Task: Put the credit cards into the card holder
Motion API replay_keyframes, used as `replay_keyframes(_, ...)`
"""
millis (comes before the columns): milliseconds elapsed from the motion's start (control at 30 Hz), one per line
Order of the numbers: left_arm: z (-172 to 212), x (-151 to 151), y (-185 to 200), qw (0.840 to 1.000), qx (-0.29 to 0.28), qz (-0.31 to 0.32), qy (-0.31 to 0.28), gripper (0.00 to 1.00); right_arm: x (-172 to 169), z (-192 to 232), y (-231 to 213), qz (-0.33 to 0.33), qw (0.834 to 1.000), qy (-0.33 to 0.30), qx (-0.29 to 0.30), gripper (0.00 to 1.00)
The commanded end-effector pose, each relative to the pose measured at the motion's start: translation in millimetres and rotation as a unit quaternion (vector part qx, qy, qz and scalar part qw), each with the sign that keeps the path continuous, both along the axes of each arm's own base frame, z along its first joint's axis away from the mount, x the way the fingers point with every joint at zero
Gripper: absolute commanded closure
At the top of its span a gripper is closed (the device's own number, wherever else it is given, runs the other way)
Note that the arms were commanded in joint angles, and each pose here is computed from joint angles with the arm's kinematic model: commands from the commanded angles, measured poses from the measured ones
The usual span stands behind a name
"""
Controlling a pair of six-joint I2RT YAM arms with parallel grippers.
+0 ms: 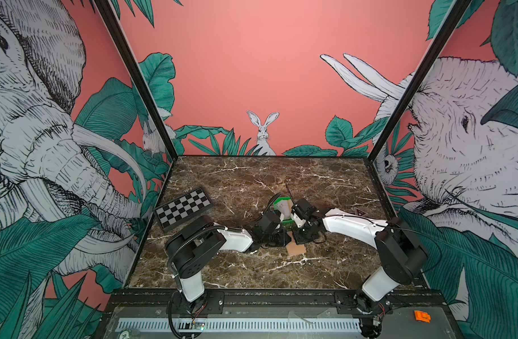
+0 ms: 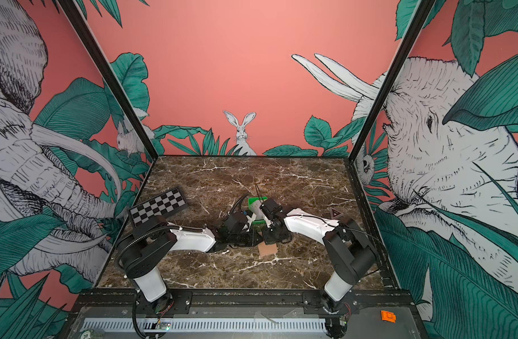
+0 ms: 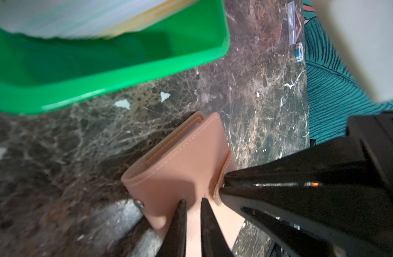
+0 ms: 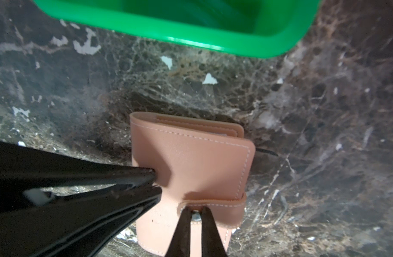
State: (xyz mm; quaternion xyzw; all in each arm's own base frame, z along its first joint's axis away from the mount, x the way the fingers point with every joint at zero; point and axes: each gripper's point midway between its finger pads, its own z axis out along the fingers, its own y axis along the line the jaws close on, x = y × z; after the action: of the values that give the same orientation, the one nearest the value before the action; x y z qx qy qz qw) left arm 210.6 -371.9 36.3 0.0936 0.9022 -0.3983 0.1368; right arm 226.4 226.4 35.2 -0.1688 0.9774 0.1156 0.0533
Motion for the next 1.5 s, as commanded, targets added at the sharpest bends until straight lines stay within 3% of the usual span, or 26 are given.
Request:
replay_keyframes(0,-25.8,-12.3,14.8,0.999,0.038,0.002,0.027,0.84,-15.4,-24.8,-19.1,0.002,0.998,0.031,-0.060,0.90)
replay_keyframes(767,-27.3,-14.6,20.4,0.999,0.037,0.009,0.026,0.84,-20.0,-26.6,-24.1,0.012,0.994,0.015,-0.109,0.90)
replay_keyframes(1033,-26.3,-14.5,20.5,0.999,0.037,0.009,0.026,0.84,-13.7,-9.3,-15.6,0.004,0.997,-0.017,-0.070,0.90)
replay_keyframes(1467,-23.1,-15.6,21.5,0.999,0.034,0.008,0.024,0.84,1.9,41.4,-8.6,-0.024,0.992,-0.122,0.017,0.87)
